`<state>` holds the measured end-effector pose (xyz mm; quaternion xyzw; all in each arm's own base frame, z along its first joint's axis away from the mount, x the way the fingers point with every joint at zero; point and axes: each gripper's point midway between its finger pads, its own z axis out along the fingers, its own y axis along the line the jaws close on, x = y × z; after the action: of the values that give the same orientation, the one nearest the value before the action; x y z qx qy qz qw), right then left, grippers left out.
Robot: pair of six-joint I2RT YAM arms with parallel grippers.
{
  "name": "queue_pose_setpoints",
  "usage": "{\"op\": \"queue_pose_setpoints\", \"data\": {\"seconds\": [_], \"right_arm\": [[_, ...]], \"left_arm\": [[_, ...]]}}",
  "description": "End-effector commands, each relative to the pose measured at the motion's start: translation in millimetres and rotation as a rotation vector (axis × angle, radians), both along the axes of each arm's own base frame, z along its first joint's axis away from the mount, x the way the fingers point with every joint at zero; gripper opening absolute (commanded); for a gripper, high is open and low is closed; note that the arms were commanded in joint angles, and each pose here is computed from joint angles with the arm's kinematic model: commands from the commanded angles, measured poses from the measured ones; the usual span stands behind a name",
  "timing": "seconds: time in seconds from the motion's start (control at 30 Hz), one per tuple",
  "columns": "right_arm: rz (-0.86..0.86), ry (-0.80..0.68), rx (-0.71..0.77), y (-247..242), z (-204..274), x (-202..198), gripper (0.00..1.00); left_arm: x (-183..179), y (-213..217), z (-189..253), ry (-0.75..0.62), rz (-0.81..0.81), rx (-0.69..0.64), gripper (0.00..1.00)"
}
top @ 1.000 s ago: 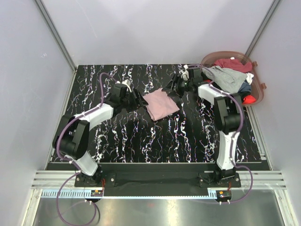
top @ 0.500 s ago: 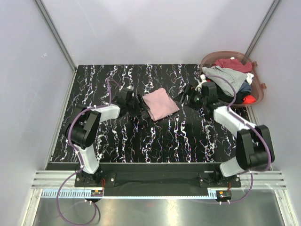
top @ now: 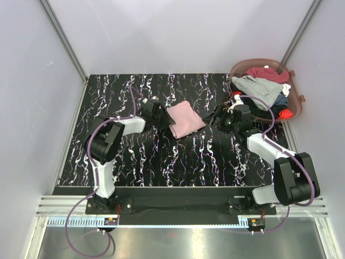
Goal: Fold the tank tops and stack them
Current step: Neatly place the folded tank top to the corner
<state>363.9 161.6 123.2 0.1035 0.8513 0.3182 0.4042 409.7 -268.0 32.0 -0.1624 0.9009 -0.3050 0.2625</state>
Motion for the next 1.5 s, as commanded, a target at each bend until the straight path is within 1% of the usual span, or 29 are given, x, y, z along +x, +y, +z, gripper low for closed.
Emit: {"op": "queue_pose_setpoints", "data": {"seconds": [0.0, 0.03, 0.13, 0.17, 0.2, 0.3, 0.33, 0.4, 0.43, 0.5, 0.53, 0.6, 0.63, 0.7, 0.73, 0.8, 0.83, 0.87, 0.93, 1.0, 1.1, 1.17, 1.27, 1.3, 1.33, 1.37, 1.4, 1.43, 1.47], "right_arm": [[-0.03, -0.126, 0.003, -3, 27, 9, 0.91], [-0.033, -0.13, 0.003, -4, 27, 9, 0.91], [-0.039, -0.135, 0.002, -5, 25, 6, 0.91], [-0.044, -0.14, 0.001, -6, 25, 7, 0.9], [-0.047, -0.145, 0.001, -7, 26, 7, 0.9], [-0.062, -0.147, -0.004, -9, 23, 6, 0.9], [-0.064, -0.145, -0.006, -10, 22, 6, 0.9], [-0.06, -0.149, -0.005, -9, 23, 6, 0.9], [-0.061, -0.147, -0.005, -9, 22, 5, 0.9], [-0.065, -0.148, -0.008, -10, 22, 6, 0.9], [-0.07, -0.145, -0.009, -11, 20, 5, 0.89], [-0.071, -0.148, -0.009, -11, 21, 6, 0.89], [-0.073, -0.147, -0.01, -11, 20, 5, 0.89], [-0.076, -0.15, -0.013, -12, 20, 6, 0.89], [-0.077, -0.149, -0.012, -11, 20, 6, 0.89], [-0.08, -0.149, -0.012, -12, 20, 5, 0.89], [-0.083, -0.147, -0.013, -12, 19, 6, 0.89], [-0.082, -0.148, -0.012, -12, 20, 5, 0.89], [-0.083, -0.147, -0.013, -13, 19, 4, 0.89], [-0.086, -0.15, -0.013, -13, 19, 4, 0.89], [-0.088, -0.148, -0.015, -14, 18, 4, 0.9], [-0.092, -0.15, -0.018, -15, 19, 4, 0.9], [-0.1, -0.149, -0.024, -16, 18, 4, 0.91], [-0.102, -0.151, -0.026, -17, 19, 4, 0.92], [-0.117, -0.151, -0.033, -20, 19, 5, 0.92], [-0.128, -0.148, -0.04, -22, 20, 4, 0.94], [-0.133, -0.153, -0.044, -23, 22, 4, 0.94], [-0.144, -0.155, -0.049, -25, 24, 5, 0.95], [-0.14, -0.157, -0.046, -25, 26, 4, 0.96]], "left_arm": [[24, 0, 7, -0.054, 0.048, -0.005, 0.39], [27, 2, 6, -0.054, 0.051, -0.003, 0.29], [36, 13, 2, -0.045, 0.068, -0.005, 0.14], [38, 18, 1, -0.044, 0.076, -0.004, 0.04], [40, 25, 0, -0.041, 0.085, -0.004, 0.0], [48, 58, 5, -0.045, 0.132, -0.004, 0.0], [54, 79, 7, -0.048, 0.165, -0.003, 0.0], [54, 103, 14, -0.057, 0.2, -0.004, 0.0], [59, 128, 16, -0.062, 0.242, -0.006, 0.0], [58, 155, 23, -0.07, 0.286, -0.016, 0.0], [60, 181, 25, -0.07, 0.333, -0.026, 0.0], [58, 206, 31, -0.083, 0.377, -0.039, 0.0], [58, 228, 33, -0.084, 0.424, -0.039, 0.0], [50, 246, 35, -0.085, 0.471, -0.037, 0.0], [45, 264, 34, -0.09, 0.527, -0.023, 0.0], [27, 278, 37, -0.125, 0.607, -0.033, 0.0], [21, 297, 37, -0.141, 0.675, -0.019, 0.0], [9, 302, 37, -0.158, 0.704, -0.022, 0.0], [-1, 320, 37, -0.162, 0.774, -0.017, 0.03], [-7, 324, 36, -0.157, 0.789, -0.017, 0.04], [-13, 329, 35, -0.129, 0.806, -0.012, 0.3], [-16, 327, 42, -0.136, 0.795, -0.016, 0.55], [-32, 327, 54, -0.155, 0.804, 0.013, 0.67], [-38, 331, 57, -0.16, 0.818, 0.041, 0.77], [-48, 329, 55, -0.136, 0.816, 0.057, 0.8], [-56, 328, 64, -0.162, 0.814, 0.065, 0.82], [-63, 328, 65, -0.162, 0.811, 0.08, 0.89], [-73, 323, 59, -0.145, 0.799, 0.078, 0.9], [-77, 319, 71, -0.189, 0.785, 0.067, 0.91]]}}
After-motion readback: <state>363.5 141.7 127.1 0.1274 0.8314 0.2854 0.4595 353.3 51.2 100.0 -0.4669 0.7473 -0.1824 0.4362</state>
